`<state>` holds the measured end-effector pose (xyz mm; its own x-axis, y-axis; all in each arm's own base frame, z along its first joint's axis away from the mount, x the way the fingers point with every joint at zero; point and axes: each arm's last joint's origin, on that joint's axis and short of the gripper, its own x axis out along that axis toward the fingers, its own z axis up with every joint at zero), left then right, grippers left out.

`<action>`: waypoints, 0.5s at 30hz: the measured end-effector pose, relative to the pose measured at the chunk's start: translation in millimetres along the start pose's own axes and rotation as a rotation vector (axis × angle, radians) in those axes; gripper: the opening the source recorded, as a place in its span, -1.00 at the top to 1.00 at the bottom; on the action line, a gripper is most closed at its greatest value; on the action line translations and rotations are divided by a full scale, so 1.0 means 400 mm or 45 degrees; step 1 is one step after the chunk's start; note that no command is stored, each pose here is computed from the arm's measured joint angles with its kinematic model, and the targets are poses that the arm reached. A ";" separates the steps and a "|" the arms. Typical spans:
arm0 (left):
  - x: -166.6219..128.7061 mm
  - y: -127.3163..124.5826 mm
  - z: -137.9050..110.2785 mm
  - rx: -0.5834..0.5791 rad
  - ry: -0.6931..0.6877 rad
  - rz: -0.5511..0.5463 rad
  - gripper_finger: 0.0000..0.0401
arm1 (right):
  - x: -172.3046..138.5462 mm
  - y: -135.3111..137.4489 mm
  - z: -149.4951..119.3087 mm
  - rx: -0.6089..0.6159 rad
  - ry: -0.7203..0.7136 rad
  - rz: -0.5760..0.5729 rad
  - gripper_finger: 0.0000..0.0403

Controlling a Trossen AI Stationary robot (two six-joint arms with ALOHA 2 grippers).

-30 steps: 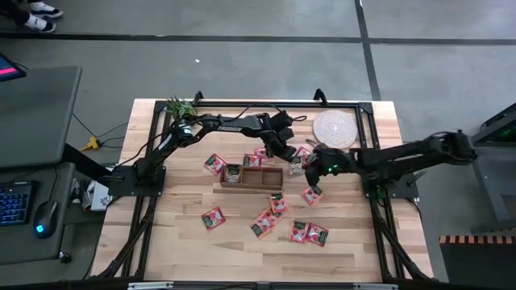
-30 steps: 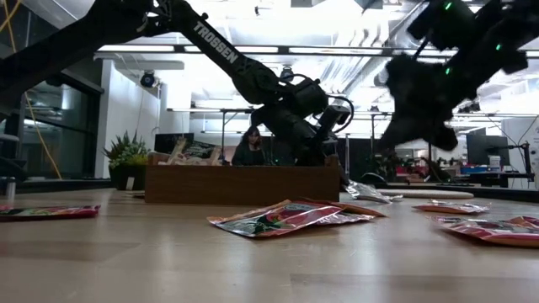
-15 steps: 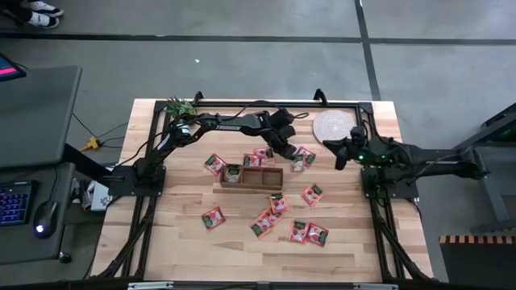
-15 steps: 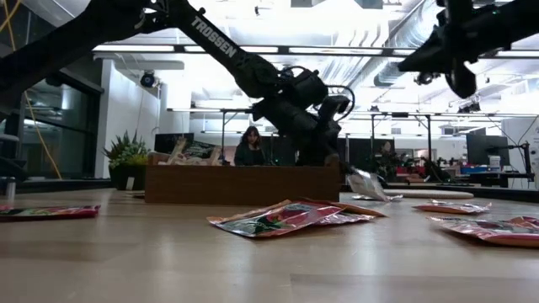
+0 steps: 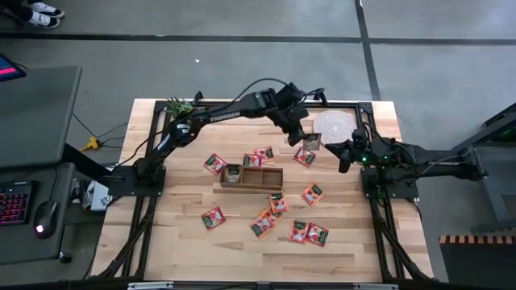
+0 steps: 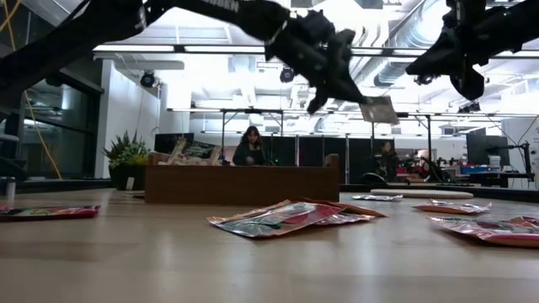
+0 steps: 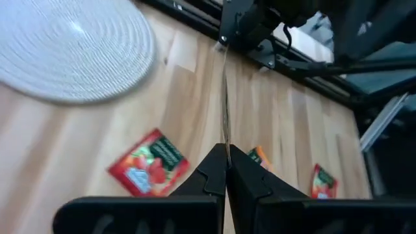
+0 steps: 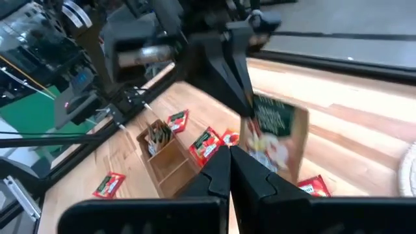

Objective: Pick & Place Tea
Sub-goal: Put the brown tea bag into the left section of the brown wooden organizer

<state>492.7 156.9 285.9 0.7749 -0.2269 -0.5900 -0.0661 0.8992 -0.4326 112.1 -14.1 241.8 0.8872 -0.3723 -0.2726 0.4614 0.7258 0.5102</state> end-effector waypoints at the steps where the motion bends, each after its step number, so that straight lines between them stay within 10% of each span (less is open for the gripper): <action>1: -0.018 -0.008 0.012 0.030 -0.002 0.017 1.00 | -0.004 0.000 0.002 -0.007 -0.009 0.011 1.00; 15: -0.178 -0.046 0.028 0.176 0.046 0.199 1.00 | -0.082 -0.019 0.027 -0.026 -0.200 0.104 1.00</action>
<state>445.8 160.9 343.6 0.7385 -0.0915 -0.6680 -0.0949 0.9668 -0.2374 79.4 -13.5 255.6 0.9128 -0.3962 -0.0995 0.3889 0.7683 0.5085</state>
